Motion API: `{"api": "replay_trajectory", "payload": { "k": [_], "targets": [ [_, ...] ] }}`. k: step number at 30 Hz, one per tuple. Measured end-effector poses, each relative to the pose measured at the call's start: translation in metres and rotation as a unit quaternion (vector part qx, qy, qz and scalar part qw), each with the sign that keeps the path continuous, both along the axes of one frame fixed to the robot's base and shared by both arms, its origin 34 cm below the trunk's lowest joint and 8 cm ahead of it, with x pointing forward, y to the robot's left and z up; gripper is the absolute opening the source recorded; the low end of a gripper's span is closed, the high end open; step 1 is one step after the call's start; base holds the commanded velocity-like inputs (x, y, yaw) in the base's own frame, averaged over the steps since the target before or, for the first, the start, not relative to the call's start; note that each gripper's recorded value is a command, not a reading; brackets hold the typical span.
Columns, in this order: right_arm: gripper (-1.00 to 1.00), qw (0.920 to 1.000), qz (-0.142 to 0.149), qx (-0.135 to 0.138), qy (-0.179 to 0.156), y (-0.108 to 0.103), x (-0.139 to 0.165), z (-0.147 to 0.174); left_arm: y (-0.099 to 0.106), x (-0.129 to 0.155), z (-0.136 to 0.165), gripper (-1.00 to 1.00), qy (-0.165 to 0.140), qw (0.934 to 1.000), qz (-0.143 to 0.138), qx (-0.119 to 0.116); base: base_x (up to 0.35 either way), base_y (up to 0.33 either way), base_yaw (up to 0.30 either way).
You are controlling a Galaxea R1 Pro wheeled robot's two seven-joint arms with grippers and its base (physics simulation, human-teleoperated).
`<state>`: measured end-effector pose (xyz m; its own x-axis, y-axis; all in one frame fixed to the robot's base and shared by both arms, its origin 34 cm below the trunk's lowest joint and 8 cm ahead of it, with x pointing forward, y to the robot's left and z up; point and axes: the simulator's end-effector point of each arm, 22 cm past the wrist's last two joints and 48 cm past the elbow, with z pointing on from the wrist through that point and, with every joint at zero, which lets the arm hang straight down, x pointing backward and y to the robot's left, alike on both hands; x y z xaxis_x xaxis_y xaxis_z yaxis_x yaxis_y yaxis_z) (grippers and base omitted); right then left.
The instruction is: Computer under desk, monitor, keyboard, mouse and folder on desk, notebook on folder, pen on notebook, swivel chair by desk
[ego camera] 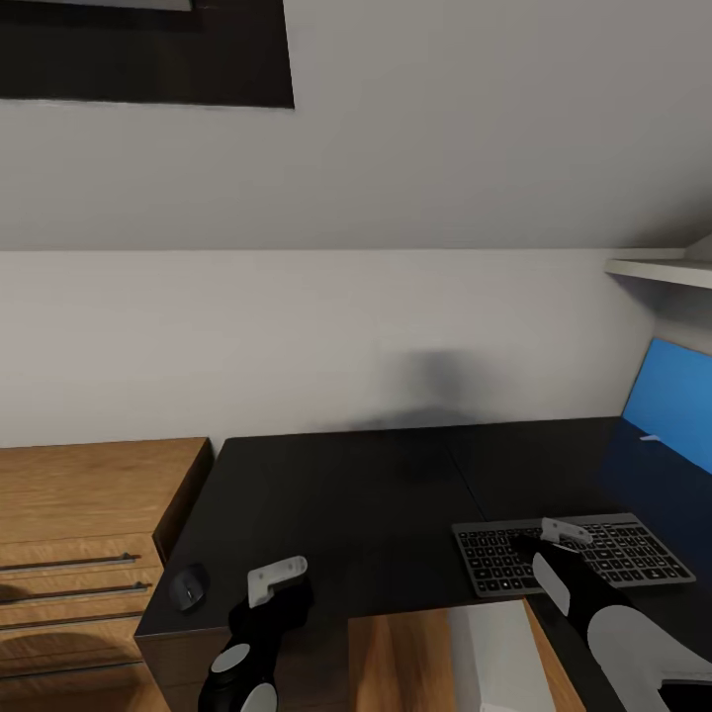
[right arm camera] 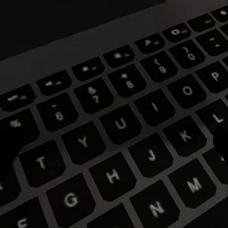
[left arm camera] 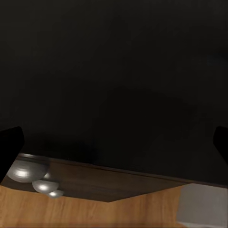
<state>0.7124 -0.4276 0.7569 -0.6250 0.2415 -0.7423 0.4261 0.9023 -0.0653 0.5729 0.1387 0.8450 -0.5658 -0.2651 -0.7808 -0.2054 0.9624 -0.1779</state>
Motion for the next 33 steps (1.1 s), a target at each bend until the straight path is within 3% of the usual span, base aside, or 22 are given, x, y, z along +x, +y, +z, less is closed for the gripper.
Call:
{"api": "replay_trajectory", "payload": {
  "k": [10,23,33],
  "targets": [
    [1.0,1.0,0.002,-0.001,0.0,0.0008,0.0004,-0.0001,0.0001,0.0,-0.0007,1.0,0.001,1.0,0.0,0.0,-0.148,0.011,0.0],
    [1.0,1.0,0.004,-0.003,0.002,0.0007,-0.0001,-0.0007,-0.0004,-0.0003,-0.0007,1.0,0.001,1.0,-0.001,0.0,-0.037,0.143,0.0],
    [1.0,1.0,0.004,-0.002,0.001,0.0016,0.0,-0.001,-0.0047,-0.0015,-0.0015,1.0,0.002,1.0,-0.005,0.0,-0.003,0.014,0.0]
  ]
}}
